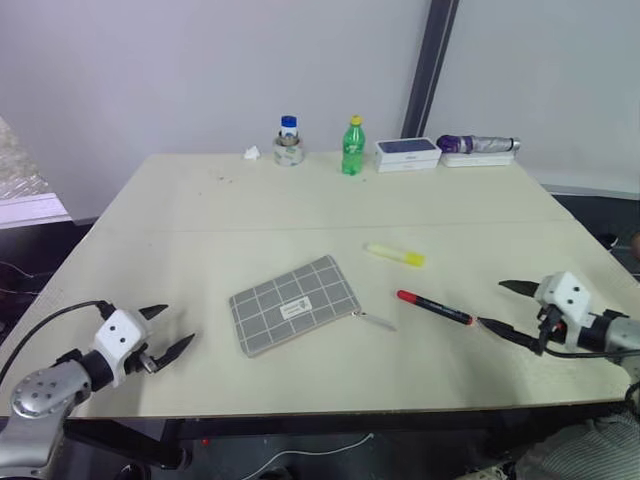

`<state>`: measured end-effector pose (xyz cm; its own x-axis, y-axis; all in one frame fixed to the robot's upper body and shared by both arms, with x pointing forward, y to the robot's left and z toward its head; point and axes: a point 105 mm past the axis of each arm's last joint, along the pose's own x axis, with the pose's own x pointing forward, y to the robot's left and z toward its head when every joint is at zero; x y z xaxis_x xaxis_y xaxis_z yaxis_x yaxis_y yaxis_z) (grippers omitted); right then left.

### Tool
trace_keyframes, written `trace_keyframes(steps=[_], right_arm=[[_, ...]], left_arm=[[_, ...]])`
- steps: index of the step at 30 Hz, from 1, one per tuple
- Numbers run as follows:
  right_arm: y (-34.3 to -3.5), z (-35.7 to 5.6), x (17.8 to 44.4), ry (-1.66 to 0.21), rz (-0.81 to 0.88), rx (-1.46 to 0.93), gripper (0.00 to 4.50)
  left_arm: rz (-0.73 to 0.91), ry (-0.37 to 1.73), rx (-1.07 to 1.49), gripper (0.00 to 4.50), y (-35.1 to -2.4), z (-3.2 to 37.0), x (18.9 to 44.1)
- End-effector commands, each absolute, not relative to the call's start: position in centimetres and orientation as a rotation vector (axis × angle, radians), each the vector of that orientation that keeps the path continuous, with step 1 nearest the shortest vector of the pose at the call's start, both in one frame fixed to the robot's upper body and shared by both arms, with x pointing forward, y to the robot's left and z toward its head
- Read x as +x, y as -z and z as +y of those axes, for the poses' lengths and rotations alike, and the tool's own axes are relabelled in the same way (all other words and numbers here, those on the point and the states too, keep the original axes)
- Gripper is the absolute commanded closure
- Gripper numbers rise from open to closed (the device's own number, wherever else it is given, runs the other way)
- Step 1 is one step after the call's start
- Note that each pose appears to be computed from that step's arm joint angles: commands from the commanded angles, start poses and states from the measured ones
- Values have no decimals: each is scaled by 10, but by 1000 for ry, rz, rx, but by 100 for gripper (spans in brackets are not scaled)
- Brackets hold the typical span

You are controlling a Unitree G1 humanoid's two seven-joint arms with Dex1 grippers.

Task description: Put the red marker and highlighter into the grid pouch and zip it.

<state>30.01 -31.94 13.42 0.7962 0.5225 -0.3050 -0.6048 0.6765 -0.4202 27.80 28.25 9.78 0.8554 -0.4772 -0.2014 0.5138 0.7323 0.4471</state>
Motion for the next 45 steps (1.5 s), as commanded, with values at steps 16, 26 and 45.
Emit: trace_keyframes(steps=[16, 26, 45], right_arm=[[-150, -305, 309, -645, 112, -527, 4], [-169, -233, 331, -733, -49, -457, 355], [-132, -97, 375, -805, -94, -532, 448]], left_arm=[[-10, 544, 592, 47, -112, 283, 274], [-90, 630, 786, 47, -121, 267, 276], [-237, 835, 1156, 47, -100, 222, 287]])
